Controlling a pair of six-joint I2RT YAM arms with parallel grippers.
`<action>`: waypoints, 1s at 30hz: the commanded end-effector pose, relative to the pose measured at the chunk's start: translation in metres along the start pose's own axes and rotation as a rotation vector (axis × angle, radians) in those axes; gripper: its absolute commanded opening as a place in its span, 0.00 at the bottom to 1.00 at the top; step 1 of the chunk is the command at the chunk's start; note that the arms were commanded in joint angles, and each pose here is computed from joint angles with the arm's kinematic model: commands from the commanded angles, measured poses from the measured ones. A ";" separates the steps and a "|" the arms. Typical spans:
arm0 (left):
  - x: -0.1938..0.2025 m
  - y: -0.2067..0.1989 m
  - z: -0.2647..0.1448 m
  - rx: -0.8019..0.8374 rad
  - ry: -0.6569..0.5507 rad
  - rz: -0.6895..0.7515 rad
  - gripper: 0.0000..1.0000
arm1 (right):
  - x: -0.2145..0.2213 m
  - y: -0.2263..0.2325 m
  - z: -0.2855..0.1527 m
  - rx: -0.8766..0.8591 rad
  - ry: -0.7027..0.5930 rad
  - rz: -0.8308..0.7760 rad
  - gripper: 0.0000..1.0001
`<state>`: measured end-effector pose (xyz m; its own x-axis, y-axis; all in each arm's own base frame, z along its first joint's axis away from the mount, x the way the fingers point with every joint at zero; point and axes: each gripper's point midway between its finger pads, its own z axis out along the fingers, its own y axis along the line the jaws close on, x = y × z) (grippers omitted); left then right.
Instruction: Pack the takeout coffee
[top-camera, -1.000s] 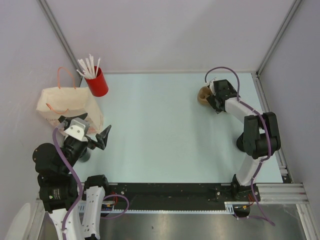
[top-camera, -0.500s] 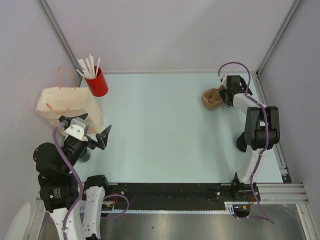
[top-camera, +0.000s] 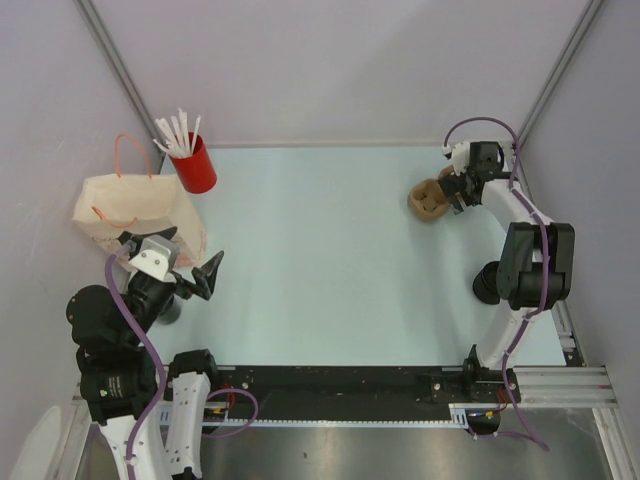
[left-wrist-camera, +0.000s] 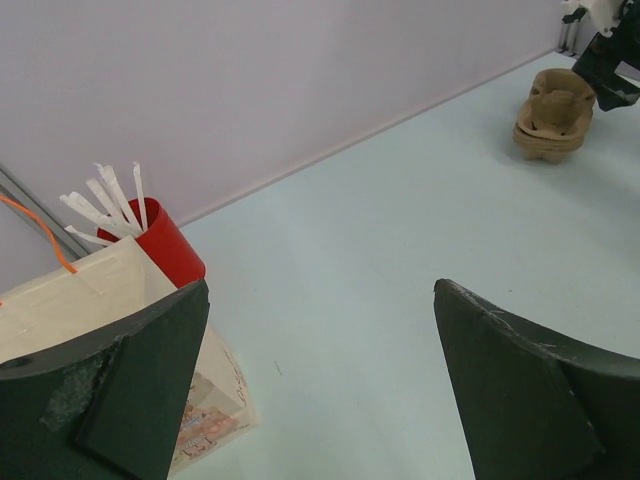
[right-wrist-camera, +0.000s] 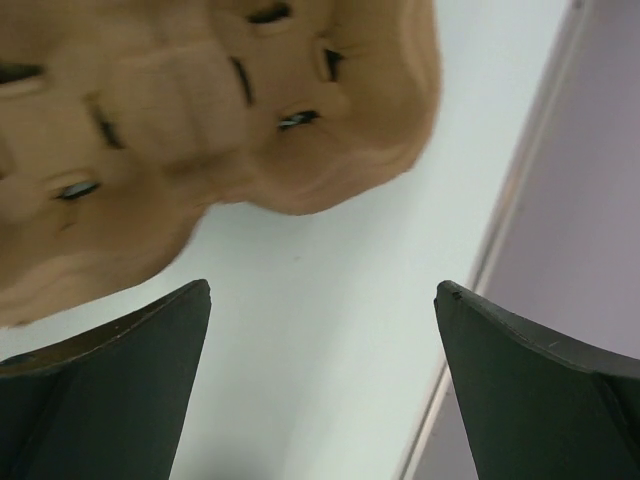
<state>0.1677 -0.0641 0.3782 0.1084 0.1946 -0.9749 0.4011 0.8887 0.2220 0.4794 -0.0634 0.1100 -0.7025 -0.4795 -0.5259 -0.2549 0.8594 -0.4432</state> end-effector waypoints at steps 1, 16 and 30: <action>-0.007 0.000 0.001 0.005 -0.029 0.006 0.99 | -0.036 0.021 -0.042 -0.157 -0.139 -0.011 1.00; -0.003 -0.003 0.001 0.016 -0.028 0.002 1.00 | -0.088 0.059 -0.020 -0.291 -0.194 0.081 0.94; 0.001 -0.004 0.004 0.030 -0.020 -0.007 0.99 | -0.068 0.054 0.017 -0.255 -0.115 0.030 0.88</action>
<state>0.1683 -0.0669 0.3729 0.1049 0.1911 -0.9760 0.4203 0.8809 0.2177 0.5193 0.0175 0.1167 -0.6377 -0.4292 -0.6397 -0.4025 0.8937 -0.1983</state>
